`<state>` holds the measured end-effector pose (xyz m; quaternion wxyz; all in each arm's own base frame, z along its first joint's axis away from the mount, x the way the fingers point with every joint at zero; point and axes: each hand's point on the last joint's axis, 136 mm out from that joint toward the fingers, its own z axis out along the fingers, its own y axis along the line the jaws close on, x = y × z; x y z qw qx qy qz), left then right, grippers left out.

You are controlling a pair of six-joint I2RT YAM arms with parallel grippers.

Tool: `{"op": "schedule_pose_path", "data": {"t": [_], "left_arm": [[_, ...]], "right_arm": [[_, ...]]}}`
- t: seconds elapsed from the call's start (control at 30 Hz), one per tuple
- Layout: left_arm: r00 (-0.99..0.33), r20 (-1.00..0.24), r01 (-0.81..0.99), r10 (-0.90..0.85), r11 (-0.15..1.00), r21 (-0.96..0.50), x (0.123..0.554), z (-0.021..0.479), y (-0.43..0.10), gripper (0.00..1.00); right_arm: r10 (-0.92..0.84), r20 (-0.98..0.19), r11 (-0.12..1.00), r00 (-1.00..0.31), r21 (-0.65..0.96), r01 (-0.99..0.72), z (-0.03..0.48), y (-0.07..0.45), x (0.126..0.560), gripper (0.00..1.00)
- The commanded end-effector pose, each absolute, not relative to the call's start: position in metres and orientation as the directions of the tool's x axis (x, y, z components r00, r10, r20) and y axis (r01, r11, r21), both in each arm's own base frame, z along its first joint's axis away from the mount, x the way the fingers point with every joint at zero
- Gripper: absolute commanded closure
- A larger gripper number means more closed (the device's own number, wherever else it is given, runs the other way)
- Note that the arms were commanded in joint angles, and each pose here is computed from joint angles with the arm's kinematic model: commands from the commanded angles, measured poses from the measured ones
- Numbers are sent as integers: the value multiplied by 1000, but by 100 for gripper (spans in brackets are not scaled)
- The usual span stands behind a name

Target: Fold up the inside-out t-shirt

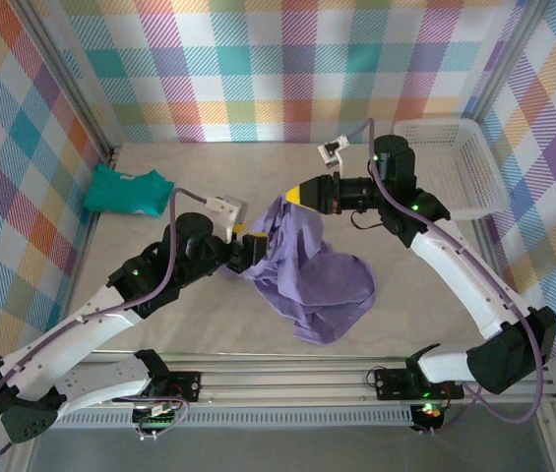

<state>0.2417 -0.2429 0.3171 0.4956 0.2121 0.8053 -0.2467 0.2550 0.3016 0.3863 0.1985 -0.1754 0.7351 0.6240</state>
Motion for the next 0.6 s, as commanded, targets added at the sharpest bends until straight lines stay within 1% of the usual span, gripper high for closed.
{"op": "schedule_pose_path", "data": {"t": [0.0,0.07,0.1,0.17,0.2,0.23,0.3,0.37,0.47,0.53,0.57], "left_arm": [[-354,-926,636,133,760,-134,247,335,-267,35],[-351,-926,616,138,779,-118,257,336,-272,28],[-347,-929,596,133,795,-108,263,337,-273,27],[-330,-934,557,137,827,-76,275,337,-272,28],[-322,-936,548,143,835,-61,280,336,-273,30],[-319,-936,545,147,837,-54,284,335,-275,34],[-334,-931,553,145,830,-69,288,332,-279,50],[-347,-931,571,117,813,-111,291,334,-282,62],[-359,-931,631,68,753,-188,285,344,-289,74],[-374,-925,658,63,721,-217,280,345,-292,87],[-384,-921,667,61,709,-231,279,344,-293,95]], "right_arm": [[-7,-515,142,-857,848,-511,387,307,255,100],[-9,-512,143,-859,849,-508,386,308,255,100],[-9,-509,143,-861,852,-504,385,309,255,100],[-9,-506,142,-862,853,-502,384,309,254,100],[-8,-506,141,-862,853,-502,385,309,254,100],[-11,-506,138,-863,854,-502,385,309,253,100],[-12,-505,140,-863,854,-502,383,309,252,100],[-16,-505,157,-863,851,-501,380,308,252,100],[-8,-514,212,-858,838,-504,372,303,255,100],[-5,-520,241,-854,829,-505,368,302,257,100],[-5,-522,241,-853,827,-508,368,302,258,100]]}}
